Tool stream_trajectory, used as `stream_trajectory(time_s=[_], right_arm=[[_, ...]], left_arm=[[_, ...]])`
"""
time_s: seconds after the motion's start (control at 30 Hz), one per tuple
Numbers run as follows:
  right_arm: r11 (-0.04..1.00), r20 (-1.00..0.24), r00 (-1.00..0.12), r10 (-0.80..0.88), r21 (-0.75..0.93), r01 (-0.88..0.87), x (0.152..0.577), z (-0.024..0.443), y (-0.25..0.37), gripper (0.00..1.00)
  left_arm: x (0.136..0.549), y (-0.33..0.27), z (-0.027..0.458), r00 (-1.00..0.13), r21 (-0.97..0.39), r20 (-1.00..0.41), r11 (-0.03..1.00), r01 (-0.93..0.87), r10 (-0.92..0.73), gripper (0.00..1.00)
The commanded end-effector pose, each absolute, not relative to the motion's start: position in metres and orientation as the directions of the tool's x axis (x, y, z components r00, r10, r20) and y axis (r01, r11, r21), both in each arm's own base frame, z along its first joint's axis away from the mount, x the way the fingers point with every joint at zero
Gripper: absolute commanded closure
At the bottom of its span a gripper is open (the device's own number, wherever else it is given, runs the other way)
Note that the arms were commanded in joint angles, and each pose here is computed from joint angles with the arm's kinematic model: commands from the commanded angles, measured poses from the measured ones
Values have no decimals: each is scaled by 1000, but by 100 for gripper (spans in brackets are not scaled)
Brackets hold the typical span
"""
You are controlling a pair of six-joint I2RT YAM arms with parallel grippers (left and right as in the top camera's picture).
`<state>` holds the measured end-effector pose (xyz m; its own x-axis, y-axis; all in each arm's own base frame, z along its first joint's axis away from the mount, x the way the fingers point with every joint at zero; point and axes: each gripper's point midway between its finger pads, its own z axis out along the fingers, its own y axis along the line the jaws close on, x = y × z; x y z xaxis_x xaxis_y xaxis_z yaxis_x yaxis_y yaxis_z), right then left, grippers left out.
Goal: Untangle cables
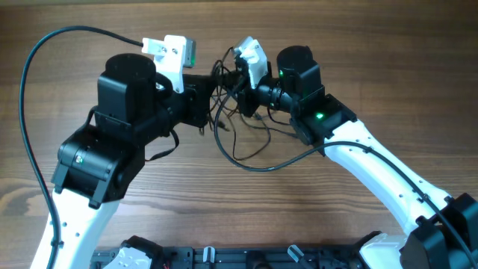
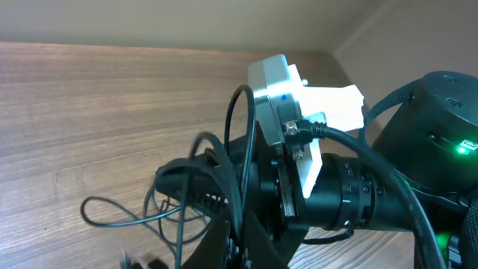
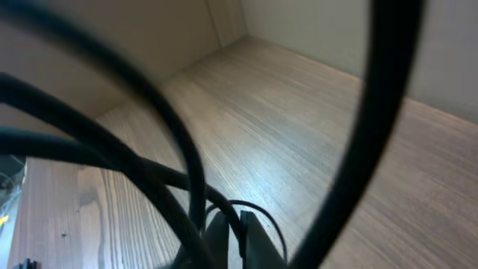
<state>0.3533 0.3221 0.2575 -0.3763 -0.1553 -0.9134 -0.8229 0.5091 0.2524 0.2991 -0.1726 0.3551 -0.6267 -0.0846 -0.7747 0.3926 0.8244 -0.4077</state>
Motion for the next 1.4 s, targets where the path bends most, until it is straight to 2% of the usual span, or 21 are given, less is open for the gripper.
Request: stream_trajectory(time_s=[0.0,0.1,0.43,0.5,0.53,0.6,0.67,0.73,0.77,0.8,0.83,0.97,1.1,1.17,1.23,1.3,1.33,1.37], right_arm=[[522,-909,-393,-137,271,-809,357,259,324,87],[520,-904,-404,-139,280,-807,355,257,325,75],[502,-890,-440,-115,330,-799,357,247,340,72],[481,-892,-440,-103,343,-807,357,248,344,74],[468,-896,-434,-100,342,-815,357,248,347,78],[462,-901,-423,-94,337,-820,358,250,348,93],[464,-904,-419,-88,336,-820,359,252,348,96],[505,-889,-452,-65,361,-784,365,249,344,96],[532,-884,-465,-55,368,-762,369,247,341,96],[575,-873,-485,-42,377,-727,376,243,334,96],[615,-861,-507,-27,386,-687,383,238,326,96],[809,-794,-605,50,387,-442,415,213,259,96],[935,-761,-635,137,311,-171,430,206,167,96],[963,-732,-645,218,270,19,423,205,114,96],[945,-682,-659,318,286,161,402,208,79,96],[933,-643,-695,321,341,115,383,216,91,96],[921,-633,-720,283,390,19,377,223,111,95],[872,-656,-734,176,449,-193,369,238,147,96]], left_arm=[[295,-172,368,-607,-416,-789,811,412,-96,95],[295,-172,368,-607,-416,-789,811,412,-96,95],[292,-176,368,-613,-427,-785,796,429,-91,94],[292,-176,368,-614,-428,-784,796,429,-91,94],[292,-176,368,-614,-428,-784,796,429,-91,94],[292,-176,368,-614,-427,-784,796,428,-91,94],[292,-176,368,-614,-427,-784,796,428,-91,93],[292,-176,368,-614,-427,-784,796,428,-91,87],[292,-176,368,-614,-428,-784,796,428,-91,75],[292,-176,368,-615,-430,-783,796,425,-94,36],[293,-175,368,-615,-429,-783,798,424,-94,0],[295,-169,363,-618,-411,-780,824,390,-97,0],[296,-162,357,-626,-395,-774,847,357,-97,0],[297,-161,357,-626,-390,-774,852,349,-98,0],[297,-160,356,-625,-387,-775,855,345,-99,0],[298,-160,355,-628,-388,-772,855,344,-98,0],[298,-161,354,-632,-390,-769,854,345,-96,0],[297,-161,354,-634,-390,-767,854,344,-95,0]])
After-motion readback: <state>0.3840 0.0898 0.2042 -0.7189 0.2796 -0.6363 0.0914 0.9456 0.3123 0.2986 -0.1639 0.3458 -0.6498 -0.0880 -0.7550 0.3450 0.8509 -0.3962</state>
